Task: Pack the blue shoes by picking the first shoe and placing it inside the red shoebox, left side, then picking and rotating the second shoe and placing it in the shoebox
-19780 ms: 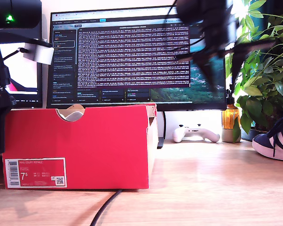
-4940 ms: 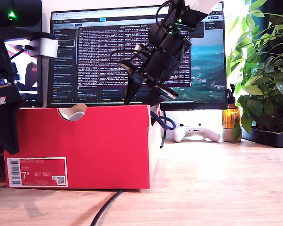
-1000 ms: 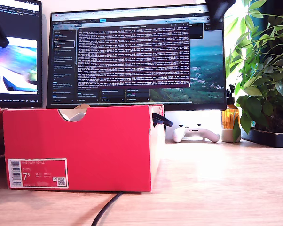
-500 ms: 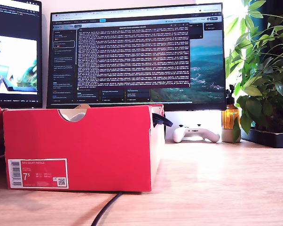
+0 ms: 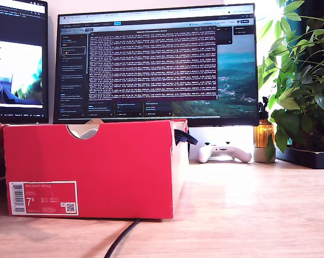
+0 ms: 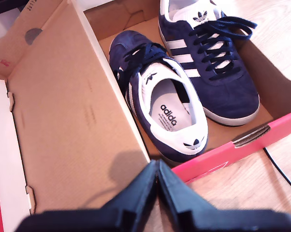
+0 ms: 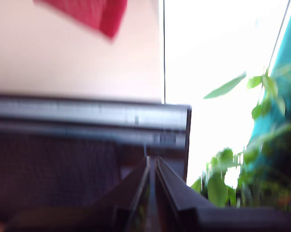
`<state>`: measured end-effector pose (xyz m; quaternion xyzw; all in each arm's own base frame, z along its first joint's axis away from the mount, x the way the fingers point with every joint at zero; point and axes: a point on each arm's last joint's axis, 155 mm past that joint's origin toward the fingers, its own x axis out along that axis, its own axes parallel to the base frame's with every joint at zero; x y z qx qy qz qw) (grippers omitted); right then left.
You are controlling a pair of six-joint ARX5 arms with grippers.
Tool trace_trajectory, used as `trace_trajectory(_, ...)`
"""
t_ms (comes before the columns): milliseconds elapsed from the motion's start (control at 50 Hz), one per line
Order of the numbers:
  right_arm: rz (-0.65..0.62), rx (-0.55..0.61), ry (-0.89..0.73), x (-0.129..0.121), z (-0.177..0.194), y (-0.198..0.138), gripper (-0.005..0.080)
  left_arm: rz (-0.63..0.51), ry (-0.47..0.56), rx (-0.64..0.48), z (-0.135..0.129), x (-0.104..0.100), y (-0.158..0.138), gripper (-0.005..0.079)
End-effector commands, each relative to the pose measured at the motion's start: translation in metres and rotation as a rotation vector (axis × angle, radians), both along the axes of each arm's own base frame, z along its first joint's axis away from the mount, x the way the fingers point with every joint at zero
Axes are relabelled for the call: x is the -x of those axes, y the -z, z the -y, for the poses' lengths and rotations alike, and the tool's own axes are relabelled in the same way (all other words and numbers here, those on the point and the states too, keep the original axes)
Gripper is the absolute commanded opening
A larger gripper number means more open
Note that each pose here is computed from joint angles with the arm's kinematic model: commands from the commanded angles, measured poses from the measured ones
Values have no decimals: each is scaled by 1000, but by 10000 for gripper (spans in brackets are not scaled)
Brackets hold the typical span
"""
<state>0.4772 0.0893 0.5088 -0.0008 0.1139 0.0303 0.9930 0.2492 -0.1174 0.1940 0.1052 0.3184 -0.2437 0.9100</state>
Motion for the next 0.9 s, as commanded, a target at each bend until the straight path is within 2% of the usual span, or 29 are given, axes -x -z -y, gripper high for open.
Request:
trace_trajectory(0, 74, -8, -10, 16, 4, -27, -5, 3, -2, 6, 0, 0, -1, -11)
trace_trajectory(180, 113, -23, -13, 19, 16, -39, -5, 3, -2, 6, 0, 0, -1, -11)
trace_trajectory(460, 41, -8, 30, 13, 42, -6, -5, 3, -2, 6, 0, 0, -1, -11)
trace_trajectory(640, -6, 38, 28, 10, 44, 16, -5, 3, -2, 6, 0, 0, -1, -11)
trace_trajectory(880, 7, 65, 37, 13, 51, 20, -5, 3, -2, 6, 0, 0, -1, -11)
